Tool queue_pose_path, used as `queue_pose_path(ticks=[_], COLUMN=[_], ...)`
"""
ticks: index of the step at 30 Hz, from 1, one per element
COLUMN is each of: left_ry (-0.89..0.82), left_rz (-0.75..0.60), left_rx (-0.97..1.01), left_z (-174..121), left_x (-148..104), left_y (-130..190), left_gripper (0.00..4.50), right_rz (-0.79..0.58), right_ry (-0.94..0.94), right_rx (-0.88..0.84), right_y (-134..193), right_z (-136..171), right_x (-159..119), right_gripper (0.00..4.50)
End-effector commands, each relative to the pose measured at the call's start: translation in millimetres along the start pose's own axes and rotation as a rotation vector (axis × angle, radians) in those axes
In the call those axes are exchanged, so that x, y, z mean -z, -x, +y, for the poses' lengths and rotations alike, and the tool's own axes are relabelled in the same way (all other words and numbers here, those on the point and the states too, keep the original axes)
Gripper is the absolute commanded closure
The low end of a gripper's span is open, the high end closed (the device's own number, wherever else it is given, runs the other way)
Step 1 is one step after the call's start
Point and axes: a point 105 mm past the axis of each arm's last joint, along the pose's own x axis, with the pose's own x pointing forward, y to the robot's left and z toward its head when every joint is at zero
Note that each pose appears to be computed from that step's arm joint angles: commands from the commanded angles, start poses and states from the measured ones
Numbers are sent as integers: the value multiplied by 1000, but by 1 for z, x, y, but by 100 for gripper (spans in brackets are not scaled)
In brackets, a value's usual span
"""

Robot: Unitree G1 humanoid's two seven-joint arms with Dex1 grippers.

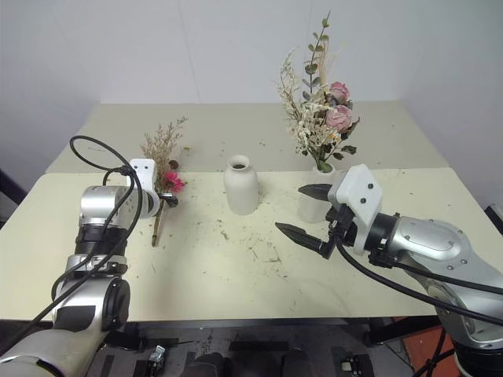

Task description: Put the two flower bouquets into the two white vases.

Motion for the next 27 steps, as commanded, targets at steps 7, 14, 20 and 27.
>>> queue_pose_path(ticks=[7, 14, 20, 27], left_ry=[15, 4, 8, 185], left_rz=[-61, -142, -205, -607], left_rx=[16, -33, -14, 206], left_z=[-3, 0, 0, -5], left_x=[-18, -29, -40, -112], left_y=[0, 1, 6, 59], left_gripper=[256, 431, 431, 431], right_rz=[-16, -17, -16, -18], right_ry=[33, 40, 44, 41], right_rx=[21, 32, 33, 42], right_y=[4, 4, 3, 4], right_z=[0, -3, -3, -2], right_x=[-8, -8, -8, -7], right_gripper=[0, 0, 0, 0])
